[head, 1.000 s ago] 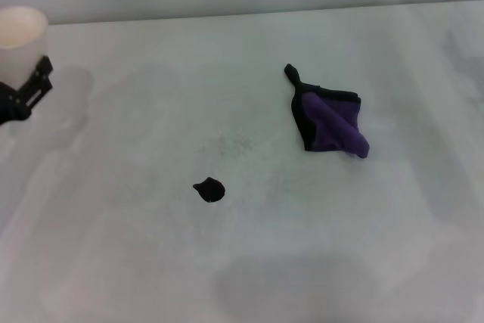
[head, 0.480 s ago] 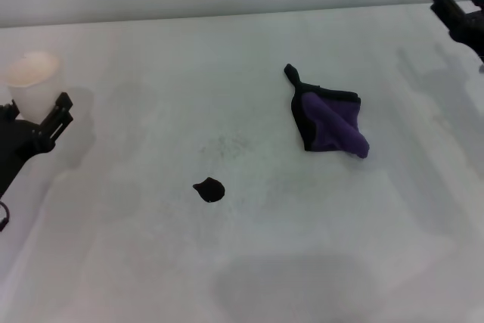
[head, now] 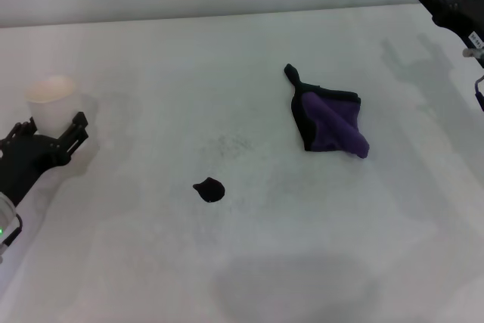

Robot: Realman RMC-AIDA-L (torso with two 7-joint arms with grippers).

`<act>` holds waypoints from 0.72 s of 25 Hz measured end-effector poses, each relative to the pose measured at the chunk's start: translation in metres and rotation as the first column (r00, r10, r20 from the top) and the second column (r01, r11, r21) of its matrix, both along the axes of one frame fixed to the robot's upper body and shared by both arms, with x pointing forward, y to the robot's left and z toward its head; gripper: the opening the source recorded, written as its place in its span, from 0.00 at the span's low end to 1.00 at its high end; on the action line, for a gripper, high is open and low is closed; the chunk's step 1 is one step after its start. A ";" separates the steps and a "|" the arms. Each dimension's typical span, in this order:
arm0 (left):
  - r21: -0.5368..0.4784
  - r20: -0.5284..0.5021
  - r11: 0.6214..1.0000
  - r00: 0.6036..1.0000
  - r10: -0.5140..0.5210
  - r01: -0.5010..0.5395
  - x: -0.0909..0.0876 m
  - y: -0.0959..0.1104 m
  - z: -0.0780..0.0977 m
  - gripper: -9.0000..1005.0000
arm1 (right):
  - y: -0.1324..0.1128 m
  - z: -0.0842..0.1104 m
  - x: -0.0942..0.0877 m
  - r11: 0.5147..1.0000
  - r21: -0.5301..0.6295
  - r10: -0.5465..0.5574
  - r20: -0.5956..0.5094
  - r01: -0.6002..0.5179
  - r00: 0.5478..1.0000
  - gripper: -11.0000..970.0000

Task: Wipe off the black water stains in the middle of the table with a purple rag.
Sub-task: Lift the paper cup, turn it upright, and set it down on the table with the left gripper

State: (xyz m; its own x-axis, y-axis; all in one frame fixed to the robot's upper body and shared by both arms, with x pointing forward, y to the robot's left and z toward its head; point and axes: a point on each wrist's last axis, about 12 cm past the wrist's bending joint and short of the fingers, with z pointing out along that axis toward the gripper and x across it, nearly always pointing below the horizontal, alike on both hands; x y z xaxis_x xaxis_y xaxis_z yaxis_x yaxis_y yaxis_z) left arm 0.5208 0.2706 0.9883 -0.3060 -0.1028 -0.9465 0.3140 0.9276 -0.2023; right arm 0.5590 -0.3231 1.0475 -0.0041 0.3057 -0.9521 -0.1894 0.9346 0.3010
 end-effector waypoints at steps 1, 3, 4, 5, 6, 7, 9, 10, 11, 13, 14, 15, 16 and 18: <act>0.016 0.002 1.000 1.000 -0.007 0.007 0.000 -0.001 0.000 0.76 | 0.000 -0.001 0.000 1.000 -0.001 -0.002 -0.007 0.002 1.000 0.89; 0.035 0.007 0.999 1.000 -0.014 0.014 0.001 -0.002 0.000 0.76 | 0.000 -0.002 0.002 1.000 -0.004 -0.006 -0.021 0.006 1.000 0.89; 0.040 0.008 0.999 1.000 -0.018 0.017 0.001 -0.002 0.000 0.76 | 0.000 -0.002 0.002 1.000 -0.005 -0.008 -0.028 0.008 1.000 0.89; 0.045 0.010 0.999 1.000 -0.022 0.022 0.001 -0.003 0.000 0.76 | 0.000 -0.003 0.003 1.000 -0.006 -0.009 -0.033 0.009 0.999 0.89; 0.048 0.008 0.999 1.000 -0.027 0.026 0.001 -0.004 -0.001 0.77 | 0.000 -0.003 0.003 1.000 -0.007 -0.010 -0.037 0.010 0.999 0.89; 0.048 0.008 0.999 1.000 -0.027 0.026 0.001 -0.004 -0.001 0.77 | 0.000 -0.003 0.003 1.000 -0.007 -0.010 -0.037 0.010 0.999 0.89; 0.049 0.008 0.998 1.000 -0.029 0.028 0.001 -0.004 -0.001 0.77 | 0.000 -0.004 0.003 1.000 -0.008 -0.012 -0.040 0.011 0.999 0.89; 0.050 0.008 0.998 1.000 -0.029 0.029 0.001 -0.004 -0.001 0.77 | 0.000 -0.004 0.004 1.000 -0.008 -0.012 -0.042 0.012 0.999 0.89; 0.053 0.009 0.998 0.999 -0.031 0.030 0.001 -0.004 -0.001 0.77 | 0.000 -0.004 0.004 1.000 -0.008 -0.012 -0.043 0.012 0.999 0.89; 0.066 0.003 0.997 0.999 -0.035 0.035 -0.001 -0.004 -0.003 0.77 | 0.000 -0.004 0.004 1.000 -0.008 -0.013 -0.044 0.012 0.999 0.89; 0.067 0.002 0.997 0.999 -0.035 0.035 -0.002 -0.005 -0.003 0.77 | 0.000 -0.004 0.004 1.000 -0.008 -0.013 -0.045 0.013 0.999 0.89; 0.070 -0.004 0.997 0.999 -0.038 0.038 -0.003 -0.005 -0.004 0.77 | 0.000 -0.005 0.004 1.000 -0.009 -0.015 -0.049 0.015 0.999 0.89; 0.070 -0.004 0.997 0.999 -0.038 0.038 -0.003 -0.005 -0.004 0.77 | 0.000 -0.005 0.004 1.000 -0.009 -0.015 -0.049 0.015 0.999 0.89; 0.084 -0.005 0.995 0.999 -0.053 0.053 -0.004 -0.006 -0.005 0.77 | 0.000 -0.005 0.004 1.000 -0.010 -0.016 -0.052 0.016 0.999 0.89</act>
State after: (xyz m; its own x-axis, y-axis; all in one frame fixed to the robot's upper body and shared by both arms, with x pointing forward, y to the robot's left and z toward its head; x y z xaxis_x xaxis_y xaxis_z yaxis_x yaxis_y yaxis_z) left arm 0.5163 0.2642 0.9830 -0.3118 -0.0068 -0.9501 0.3630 0.9233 -0.1257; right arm 0.5626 -0.3235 1.0425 -0.0492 0.2973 -0.9535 -0.1586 0.9402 0.3014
